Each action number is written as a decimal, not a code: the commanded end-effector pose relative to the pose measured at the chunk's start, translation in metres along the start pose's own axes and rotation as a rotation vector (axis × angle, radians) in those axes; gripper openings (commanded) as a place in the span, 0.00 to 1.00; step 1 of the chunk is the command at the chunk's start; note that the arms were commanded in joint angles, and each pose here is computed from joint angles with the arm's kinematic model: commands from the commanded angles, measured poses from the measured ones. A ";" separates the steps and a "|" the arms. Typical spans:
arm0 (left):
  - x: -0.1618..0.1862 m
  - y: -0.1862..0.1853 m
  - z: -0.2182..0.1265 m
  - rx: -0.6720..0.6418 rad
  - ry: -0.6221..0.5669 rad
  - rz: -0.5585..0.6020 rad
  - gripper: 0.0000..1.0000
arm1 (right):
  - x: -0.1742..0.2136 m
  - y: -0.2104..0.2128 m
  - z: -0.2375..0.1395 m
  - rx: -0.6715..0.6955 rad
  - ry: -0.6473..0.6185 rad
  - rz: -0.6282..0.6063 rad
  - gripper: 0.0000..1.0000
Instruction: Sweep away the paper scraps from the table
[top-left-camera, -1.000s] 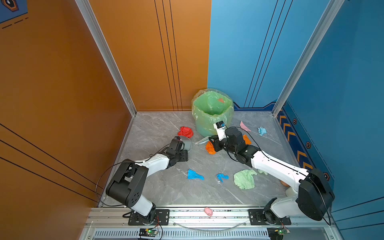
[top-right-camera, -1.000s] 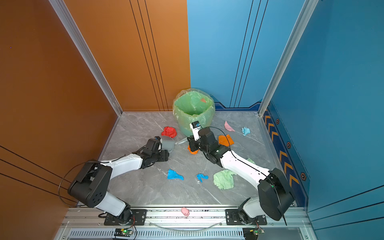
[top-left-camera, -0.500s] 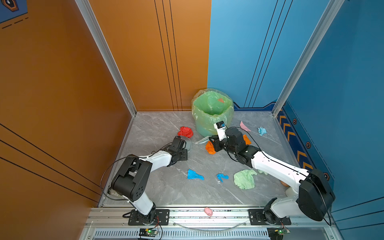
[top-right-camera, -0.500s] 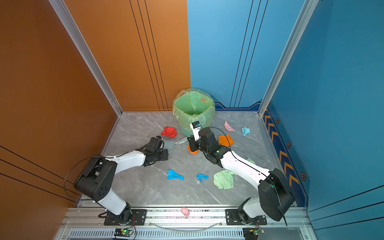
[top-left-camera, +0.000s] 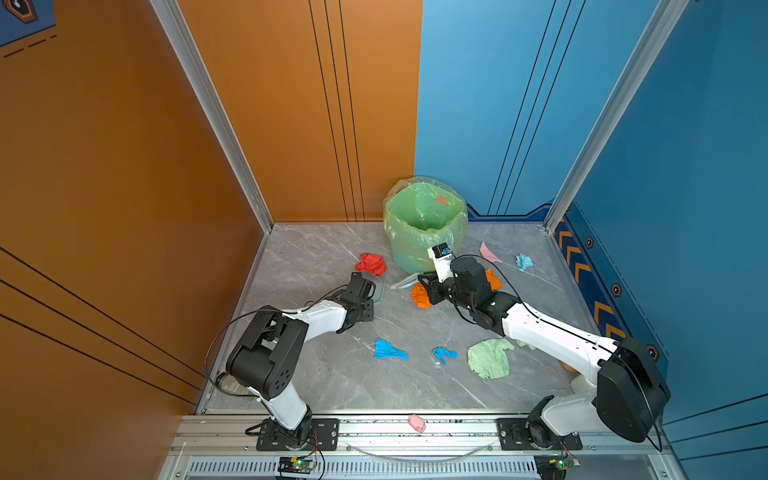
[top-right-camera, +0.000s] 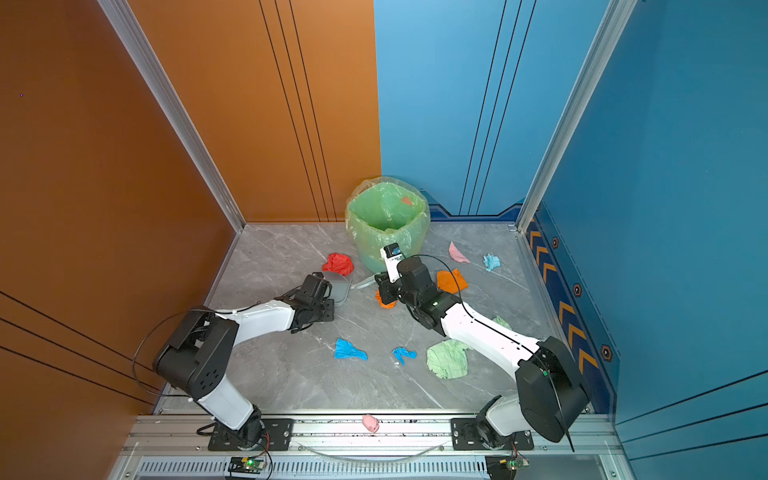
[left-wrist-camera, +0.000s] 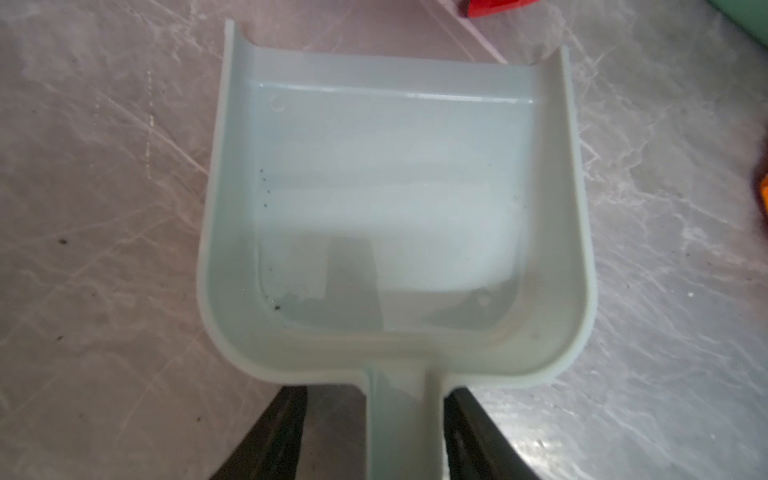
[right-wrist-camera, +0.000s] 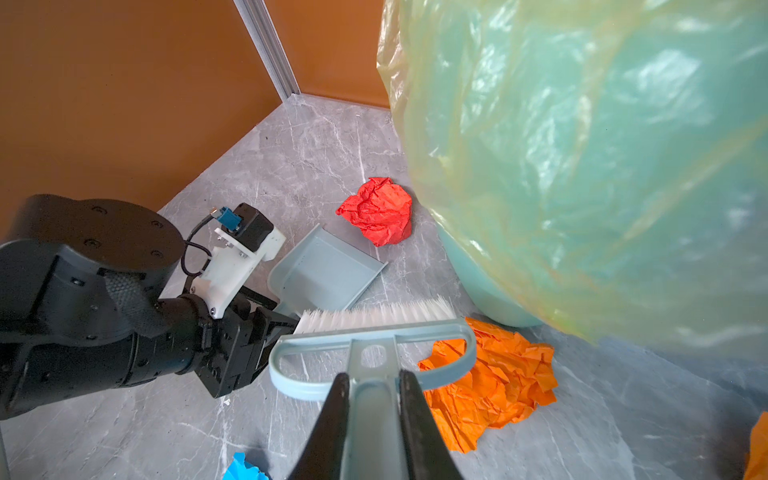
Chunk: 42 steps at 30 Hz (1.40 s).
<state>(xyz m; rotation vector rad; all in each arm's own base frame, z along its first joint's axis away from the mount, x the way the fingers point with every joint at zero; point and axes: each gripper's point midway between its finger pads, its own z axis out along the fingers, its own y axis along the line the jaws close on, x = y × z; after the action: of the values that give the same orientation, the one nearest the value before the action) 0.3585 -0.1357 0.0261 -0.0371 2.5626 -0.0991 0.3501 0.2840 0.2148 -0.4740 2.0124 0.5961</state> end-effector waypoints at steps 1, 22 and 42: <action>-0.001 0.001 0.002 -0.029 0.001 0.008 0.54 | -0.010 0.001 -0.005 0.010 -0.046 0.009 0.00; 0.010 -0.003 0.016 -0.035 -0.030 -0.022 0.41 | -0.008 0.000 -0.002 0.007 -0.043 0.011 0.00; 0.022 0.006 0.009 -0.065 -0.034 -0.013 0.21 | -0.004 0.003 0.005 0.009 -0.046 0.014 0.00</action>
<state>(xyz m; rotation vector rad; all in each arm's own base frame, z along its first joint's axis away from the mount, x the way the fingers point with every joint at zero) 0.3685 -0.1394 0.0243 -0.0977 2.4457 -0.0618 0.3525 0.2878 0.2214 -0.4596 1.9822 0.6126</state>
